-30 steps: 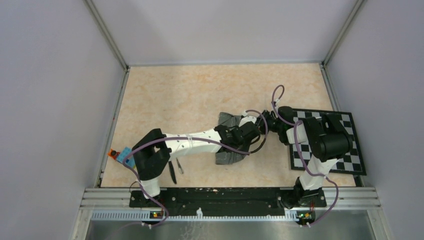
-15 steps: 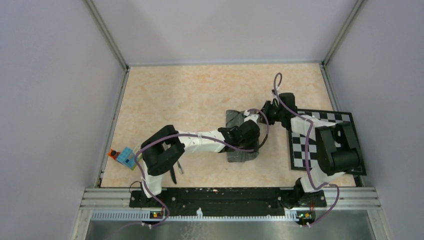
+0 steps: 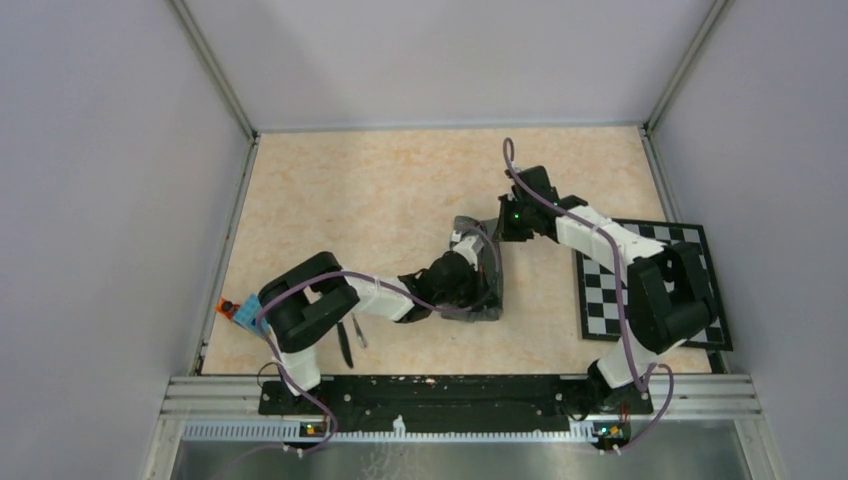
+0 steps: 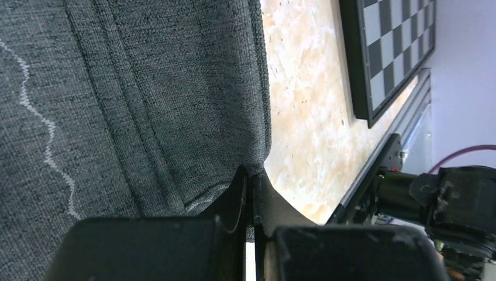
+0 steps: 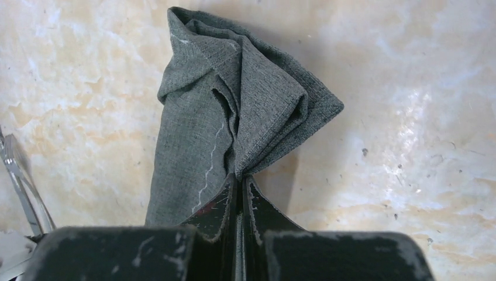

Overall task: Fold the napkin into a case and place the utensils inside
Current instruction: Fold the 2/3-rectangle-folded napkin at the center of the board.

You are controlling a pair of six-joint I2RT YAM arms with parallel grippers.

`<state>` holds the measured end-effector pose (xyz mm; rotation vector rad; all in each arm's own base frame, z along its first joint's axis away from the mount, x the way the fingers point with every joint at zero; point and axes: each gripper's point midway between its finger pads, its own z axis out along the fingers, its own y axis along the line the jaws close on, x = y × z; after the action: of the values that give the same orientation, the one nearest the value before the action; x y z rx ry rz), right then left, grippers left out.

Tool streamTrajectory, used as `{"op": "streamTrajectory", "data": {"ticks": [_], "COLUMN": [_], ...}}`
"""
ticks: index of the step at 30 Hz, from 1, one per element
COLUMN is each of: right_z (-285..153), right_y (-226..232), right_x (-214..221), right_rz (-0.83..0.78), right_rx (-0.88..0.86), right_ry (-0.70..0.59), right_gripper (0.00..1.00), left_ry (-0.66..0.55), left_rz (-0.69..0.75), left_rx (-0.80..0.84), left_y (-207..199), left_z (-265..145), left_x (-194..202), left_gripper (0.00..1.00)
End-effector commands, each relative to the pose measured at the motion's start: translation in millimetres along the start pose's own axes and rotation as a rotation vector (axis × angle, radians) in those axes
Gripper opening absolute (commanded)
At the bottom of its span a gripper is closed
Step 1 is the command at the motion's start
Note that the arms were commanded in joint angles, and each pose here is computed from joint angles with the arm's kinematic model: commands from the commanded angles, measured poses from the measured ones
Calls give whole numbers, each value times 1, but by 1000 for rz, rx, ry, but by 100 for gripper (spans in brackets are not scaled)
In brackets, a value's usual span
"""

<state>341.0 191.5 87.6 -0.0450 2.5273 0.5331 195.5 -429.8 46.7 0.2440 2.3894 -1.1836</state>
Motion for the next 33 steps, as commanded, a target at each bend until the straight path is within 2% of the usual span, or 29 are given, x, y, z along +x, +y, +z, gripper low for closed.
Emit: {"op": "streamTrajectory", "data": {"ticks": [1,11,16,19,25,29,33], "right_z": [-2,-6,-14,-19,-44,-47,-40], "right_y": [15,15,3,-20,-68,-66,-55], "right_x": [-30,-46,-48,-47,-48,-46,-44], "right_rz": [-46,-53,-65,-57,-72,-90,-91], "right_rx": [92,166,176,205,354,349,310], "right_ry": [-60,-87,-87,-69,-87,-83,-77], "right_gripper": [0,0,0,0,0,0,0], "left_ry": [-33,-45,18,28,45,18,76], "left_rz": [5,2,-26,-37,-41,-45,-43], "left_rx": [228,402,406,424,448,438,405], "left_y": [-36,-62,-76,-84,-100,-91,-74], "left_z": [-32,-59,-31,-18,11,10,11], "left_x": [-8,-13,-14,-15,-17,-17,-2], "left_gripper": [0,0,0,0,0,0,4]}}
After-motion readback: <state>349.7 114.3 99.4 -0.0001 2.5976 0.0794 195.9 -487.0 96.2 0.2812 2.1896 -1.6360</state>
